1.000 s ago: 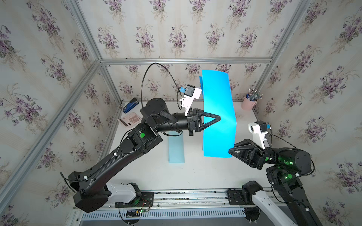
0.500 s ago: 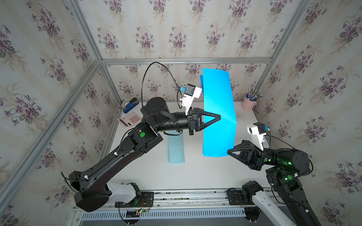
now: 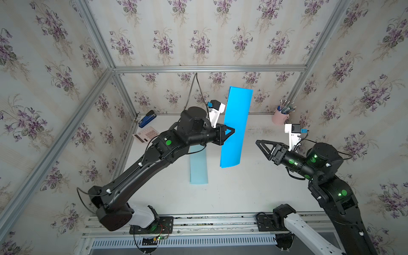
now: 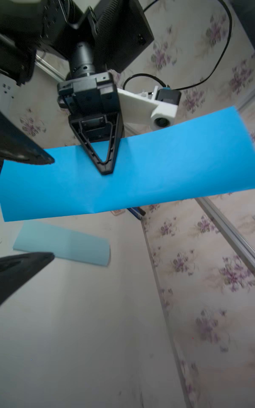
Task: Fold the rectangular paper in half along the long edge
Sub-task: Place the paper at the center of the board.
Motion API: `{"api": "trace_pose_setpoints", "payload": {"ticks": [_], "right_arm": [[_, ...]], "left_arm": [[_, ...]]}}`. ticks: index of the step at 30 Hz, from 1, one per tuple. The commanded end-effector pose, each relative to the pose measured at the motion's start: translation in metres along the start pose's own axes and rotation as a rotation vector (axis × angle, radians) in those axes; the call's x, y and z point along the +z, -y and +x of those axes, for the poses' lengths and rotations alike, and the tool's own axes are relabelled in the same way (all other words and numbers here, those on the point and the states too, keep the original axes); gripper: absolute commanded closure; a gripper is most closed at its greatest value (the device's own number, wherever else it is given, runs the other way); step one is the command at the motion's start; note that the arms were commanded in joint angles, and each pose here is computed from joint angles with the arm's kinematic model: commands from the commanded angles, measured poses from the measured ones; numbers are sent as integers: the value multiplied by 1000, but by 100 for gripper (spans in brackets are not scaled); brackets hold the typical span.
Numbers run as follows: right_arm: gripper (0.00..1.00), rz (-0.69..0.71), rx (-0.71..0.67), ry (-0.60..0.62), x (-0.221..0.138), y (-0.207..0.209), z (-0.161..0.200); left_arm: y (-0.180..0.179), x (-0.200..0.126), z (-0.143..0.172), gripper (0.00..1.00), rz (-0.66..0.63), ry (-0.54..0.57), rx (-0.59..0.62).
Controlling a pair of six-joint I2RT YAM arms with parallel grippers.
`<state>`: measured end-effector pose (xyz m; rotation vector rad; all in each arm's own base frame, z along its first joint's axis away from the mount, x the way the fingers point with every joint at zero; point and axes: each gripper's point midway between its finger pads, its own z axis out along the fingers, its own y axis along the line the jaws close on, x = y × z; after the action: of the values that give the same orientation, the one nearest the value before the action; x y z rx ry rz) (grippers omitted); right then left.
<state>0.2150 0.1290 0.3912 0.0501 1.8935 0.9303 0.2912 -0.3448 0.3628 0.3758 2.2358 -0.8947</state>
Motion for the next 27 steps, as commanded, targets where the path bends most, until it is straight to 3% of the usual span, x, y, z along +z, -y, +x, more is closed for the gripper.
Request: {"api": "trace_pose_setpoints", "payload": {"ticks": [1,4,11,19,27], "right_arm": [[28,392,-31,9,-2,74,4],[34,537,-19,-27,6,110,20],[33,746,-46,-2,-18,144,23],[32,747,-75,-61,-23,145,33],[31,728,-77,-122,-20,148,49]], "left_arm": [[-96,12,57,100,-568,-223,85],[-107,45,68,100,-727,-236,141],[-126,114,83,100,-871,-181,159],[-151,192,120,100,-959,-216,190],[-169,225,150,100,-994,-222,177]]}}
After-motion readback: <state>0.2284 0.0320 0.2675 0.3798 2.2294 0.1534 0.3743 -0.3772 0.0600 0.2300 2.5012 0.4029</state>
